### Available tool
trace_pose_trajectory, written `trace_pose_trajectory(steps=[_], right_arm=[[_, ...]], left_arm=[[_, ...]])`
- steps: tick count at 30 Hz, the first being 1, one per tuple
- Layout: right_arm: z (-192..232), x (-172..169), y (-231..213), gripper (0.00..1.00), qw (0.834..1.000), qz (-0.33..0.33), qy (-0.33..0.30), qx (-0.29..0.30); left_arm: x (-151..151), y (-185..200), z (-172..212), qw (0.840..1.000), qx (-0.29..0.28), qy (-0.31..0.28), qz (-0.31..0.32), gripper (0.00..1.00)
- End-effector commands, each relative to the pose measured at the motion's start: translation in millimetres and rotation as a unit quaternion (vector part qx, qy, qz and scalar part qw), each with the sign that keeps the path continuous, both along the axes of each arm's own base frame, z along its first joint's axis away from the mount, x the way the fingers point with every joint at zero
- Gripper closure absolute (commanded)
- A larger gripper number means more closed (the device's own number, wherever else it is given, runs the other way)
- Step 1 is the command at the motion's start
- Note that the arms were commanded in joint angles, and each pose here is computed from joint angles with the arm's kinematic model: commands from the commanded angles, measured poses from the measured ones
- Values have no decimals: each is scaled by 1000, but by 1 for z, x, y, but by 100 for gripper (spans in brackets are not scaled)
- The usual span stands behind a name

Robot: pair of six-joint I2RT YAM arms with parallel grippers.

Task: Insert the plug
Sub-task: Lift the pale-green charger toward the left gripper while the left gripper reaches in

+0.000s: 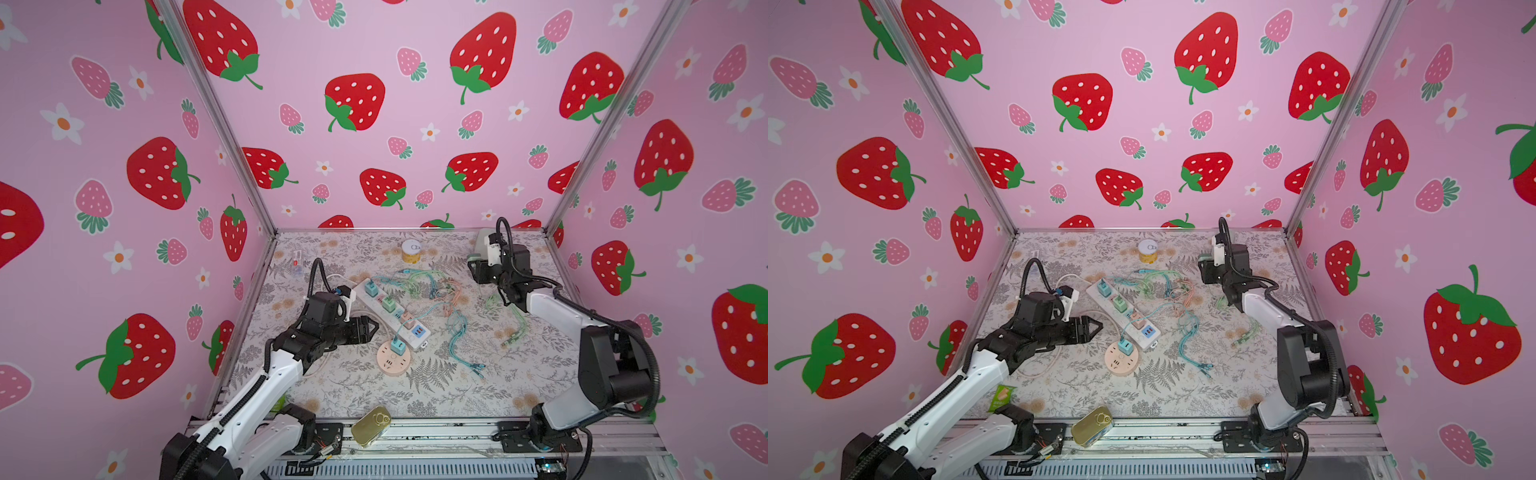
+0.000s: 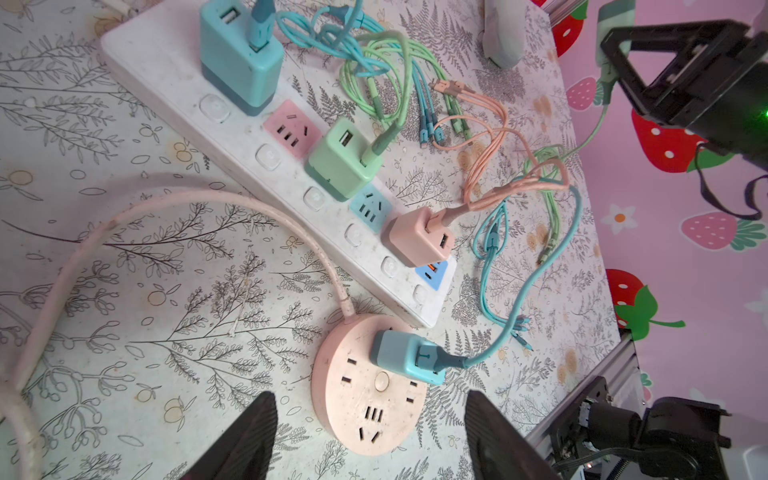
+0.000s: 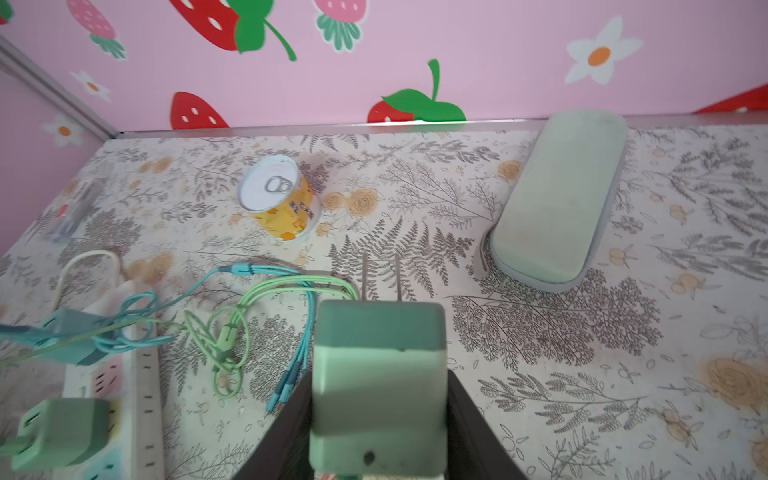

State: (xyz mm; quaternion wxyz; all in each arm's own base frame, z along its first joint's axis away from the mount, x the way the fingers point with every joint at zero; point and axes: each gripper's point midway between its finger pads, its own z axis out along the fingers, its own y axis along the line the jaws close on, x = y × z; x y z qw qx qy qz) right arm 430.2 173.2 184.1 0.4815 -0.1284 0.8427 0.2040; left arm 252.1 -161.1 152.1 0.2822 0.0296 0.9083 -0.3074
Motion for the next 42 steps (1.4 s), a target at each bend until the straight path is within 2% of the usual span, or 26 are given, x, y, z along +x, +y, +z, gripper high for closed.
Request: trace_pose_trajectory(steps=[1,7,13,22,31,42], right_arm=[[39,-18,19,67,995,69,-66,11],[67,-52,43,67,983,138,-117,2],[89,-90,67,67,964,206,-169,-13],[109,-132,102,65,934,285,-214,-31],[112,-164,132,65,908,346,-232,-46],[112,-193,162,65,876,410,-244,-72]], left_arm=[[9,-15,32,998,-44,-31,-23,25],[12,-38,64,989,-117,-65,-65,20],[14,-48,96,980,-150,-95,-93,18],[14,-68,141,957,-220,-122,-147,17],[14,-75,161,948,-239,-123,-169,18],[16,-80,160,946,-246,-102,-182,23]])
